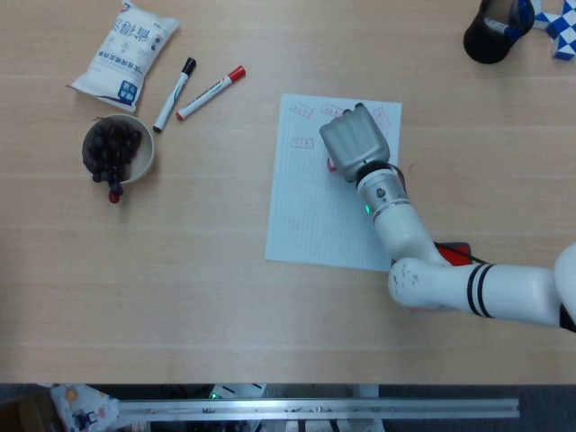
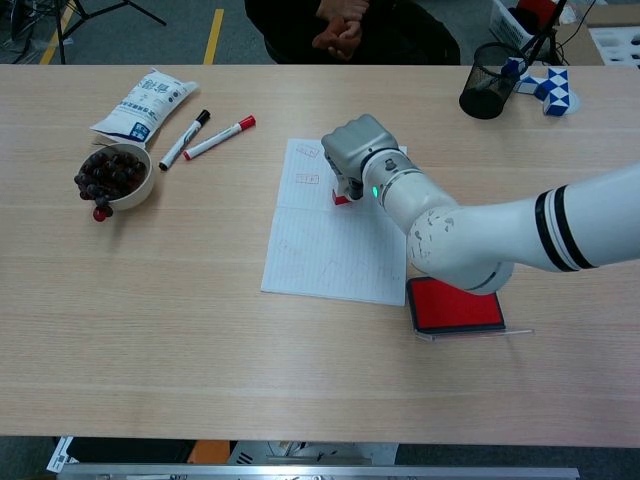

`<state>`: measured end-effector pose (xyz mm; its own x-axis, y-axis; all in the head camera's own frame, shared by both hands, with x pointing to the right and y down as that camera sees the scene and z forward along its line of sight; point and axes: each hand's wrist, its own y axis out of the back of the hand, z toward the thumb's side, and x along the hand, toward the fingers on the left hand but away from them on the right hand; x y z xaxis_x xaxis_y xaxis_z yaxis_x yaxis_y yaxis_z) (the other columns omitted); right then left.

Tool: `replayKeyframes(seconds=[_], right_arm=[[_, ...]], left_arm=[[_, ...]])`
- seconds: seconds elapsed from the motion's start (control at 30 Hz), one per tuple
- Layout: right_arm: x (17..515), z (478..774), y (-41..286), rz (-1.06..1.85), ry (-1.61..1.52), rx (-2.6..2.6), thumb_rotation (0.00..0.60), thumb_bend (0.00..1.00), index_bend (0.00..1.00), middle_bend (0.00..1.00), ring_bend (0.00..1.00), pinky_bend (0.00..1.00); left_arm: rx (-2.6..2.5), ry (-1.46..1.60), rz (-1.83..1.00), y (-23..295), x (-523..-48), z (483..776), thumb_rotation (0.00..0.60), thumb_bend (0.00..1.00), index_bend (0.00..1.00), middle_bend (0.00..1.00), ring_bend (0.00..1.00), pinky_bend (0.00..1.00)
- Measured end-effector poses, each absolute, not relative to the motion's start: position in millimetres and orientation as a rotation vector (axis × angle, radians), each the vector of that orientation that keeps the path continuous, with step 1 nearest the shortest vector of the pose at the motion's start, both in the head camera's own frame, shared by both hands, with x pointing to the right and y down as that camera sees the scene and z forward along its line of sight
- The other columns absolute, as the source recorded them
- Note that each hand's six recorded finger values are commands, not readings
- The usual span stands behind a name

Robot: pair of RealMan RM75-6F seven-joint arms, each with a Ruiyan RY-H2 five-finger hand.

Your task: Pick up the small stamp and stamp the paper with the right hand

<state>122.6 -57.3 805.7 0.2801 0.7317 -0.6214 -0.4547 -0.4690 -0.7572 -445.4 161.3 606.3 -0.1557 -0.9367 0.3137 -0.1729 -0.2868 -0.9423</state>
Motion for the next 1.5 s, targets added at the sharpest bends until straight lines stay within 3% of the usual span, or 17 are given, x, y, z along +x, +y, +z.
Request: replayKeyframes(seconds=[1.23,1.5], right_arm=[[126.2,813.1,-59.4,1.455,-0.265,-1.483,0.600,0.43,0.75,0.55,0.39,0.34],[124.6,803.3,-59.4,1.430,-0.291,-1.514,0.600,0.43,0.75,0.55,0.39,0.34]], left_arm=[[-1.454,1.303,-1.513,163.3,-448.6,606.7,0.600,0.17,0.08,0.11,0.18,0.10],[-1.450,1.311,-1.508,164.0,-449.3,604.8,0.600,0.17,0.08,0.11,0.18,0.10]])
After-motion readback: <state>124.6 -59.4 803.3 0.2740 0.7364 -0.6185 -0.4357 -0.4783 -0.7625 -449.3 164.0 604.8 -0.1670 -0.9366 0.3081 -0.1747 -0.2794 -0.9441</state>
